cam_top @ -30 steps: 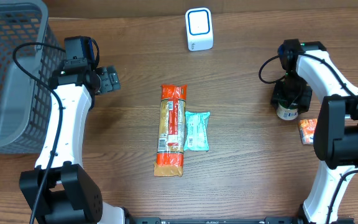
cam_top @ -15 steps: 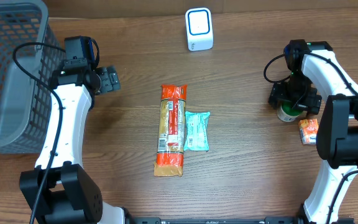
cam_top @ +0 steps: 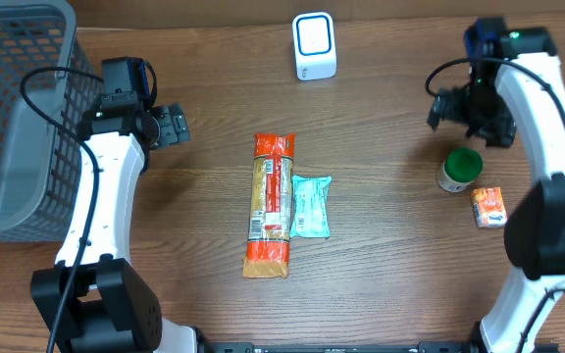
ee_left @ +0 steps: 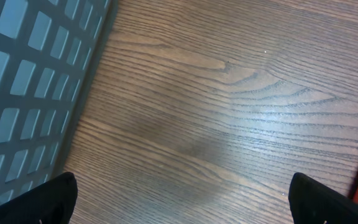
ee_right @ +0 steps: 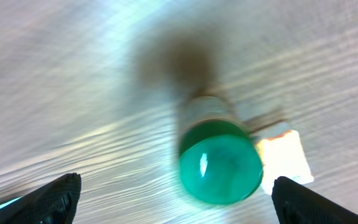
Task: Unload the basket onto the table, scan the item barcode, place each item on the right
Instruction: 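Move the right gripper left over the mint-green wipes packet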
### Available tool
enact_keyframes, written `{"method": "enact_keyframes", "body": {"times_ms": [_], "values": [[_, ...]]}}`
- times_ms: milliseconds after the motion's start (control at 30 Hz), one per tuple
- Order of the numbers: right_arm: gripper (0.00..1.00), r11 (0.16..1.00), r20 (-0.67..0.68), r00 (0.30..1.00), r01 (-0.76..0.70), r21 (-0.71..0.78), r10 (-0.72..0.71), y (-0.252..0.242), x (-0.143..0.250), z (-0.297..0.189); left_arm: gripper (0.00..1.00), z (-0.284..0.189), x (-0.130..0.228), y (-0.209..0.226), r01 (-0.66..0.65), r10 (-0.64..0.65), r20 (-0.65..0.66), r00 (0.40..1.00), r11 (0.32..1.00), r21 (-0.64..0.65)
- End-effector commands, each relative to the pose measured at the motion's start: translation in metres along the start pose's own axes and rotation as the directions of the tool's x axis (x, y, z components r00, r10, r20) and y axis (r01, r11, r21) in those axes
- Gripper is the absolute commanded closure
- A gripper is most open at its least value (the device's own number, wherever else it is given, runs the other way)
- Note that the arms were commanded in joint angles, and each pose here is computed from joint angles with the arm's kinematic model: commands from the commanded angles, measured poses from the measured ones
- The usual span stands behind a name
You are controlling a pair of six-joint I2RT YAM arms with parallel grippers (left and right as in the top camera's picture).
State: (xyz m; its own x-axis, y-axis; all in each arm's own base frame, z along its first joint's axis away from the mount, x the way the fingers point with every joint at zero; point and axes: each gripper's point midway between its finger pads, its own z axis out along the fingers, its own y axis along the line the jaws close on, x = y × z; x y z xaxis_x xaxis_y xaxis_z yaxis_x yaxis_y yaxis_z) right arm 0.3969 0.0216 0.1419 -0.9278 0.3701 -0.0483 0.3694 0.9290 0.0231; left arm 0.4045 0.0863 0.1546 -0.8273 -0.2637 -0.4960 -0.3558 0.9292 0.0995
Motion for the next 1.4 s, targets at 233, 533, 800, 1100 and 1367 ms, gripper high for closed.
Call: {"method": "enact_keyframes", "body": {"times_ms": [233,533,800,1100,1367], "values": [[0.0,0.943,0.0,0.972,0.228,-0.244,-0.235,0.114,0.058,-0.012,0.0,-0.003,-0.006,0.0,0.004,-0.004,0.016,1.0,1.0,-0.003],[0.0,0.854,-0.003,0.892,0.432,-0.291,-0.453,0.19,0.129,0.049,0.0,-0.003,-0.006,0.0,0.004,-0.004,0.016,1.0,1.0,-0.003],[0.0,0.823,-0.026,0.842,0.519,-0.229,-0.538,0.2,0.166,0.091,0.0,-0.003,-0.006,0.0,0.004,-0.004,0.016,1.0,1.0,-0.003],[0.09,0.837,-0.048,0.841,0.529,-0.14,-0.539,0.185,0.164,0.116,0.0,-0.003,-0.006,0.0,0.004,-0.004,0.016,1.0,1.0,-0.003],[0.12,0.888,-0.042,0.888,0.459,0.037,-0.458,0.152,0.147,0.12,0.0,-0.003,-0.006,0.0,0.005,-0.005,0.016,1.0,1.0,-0.003]]}}
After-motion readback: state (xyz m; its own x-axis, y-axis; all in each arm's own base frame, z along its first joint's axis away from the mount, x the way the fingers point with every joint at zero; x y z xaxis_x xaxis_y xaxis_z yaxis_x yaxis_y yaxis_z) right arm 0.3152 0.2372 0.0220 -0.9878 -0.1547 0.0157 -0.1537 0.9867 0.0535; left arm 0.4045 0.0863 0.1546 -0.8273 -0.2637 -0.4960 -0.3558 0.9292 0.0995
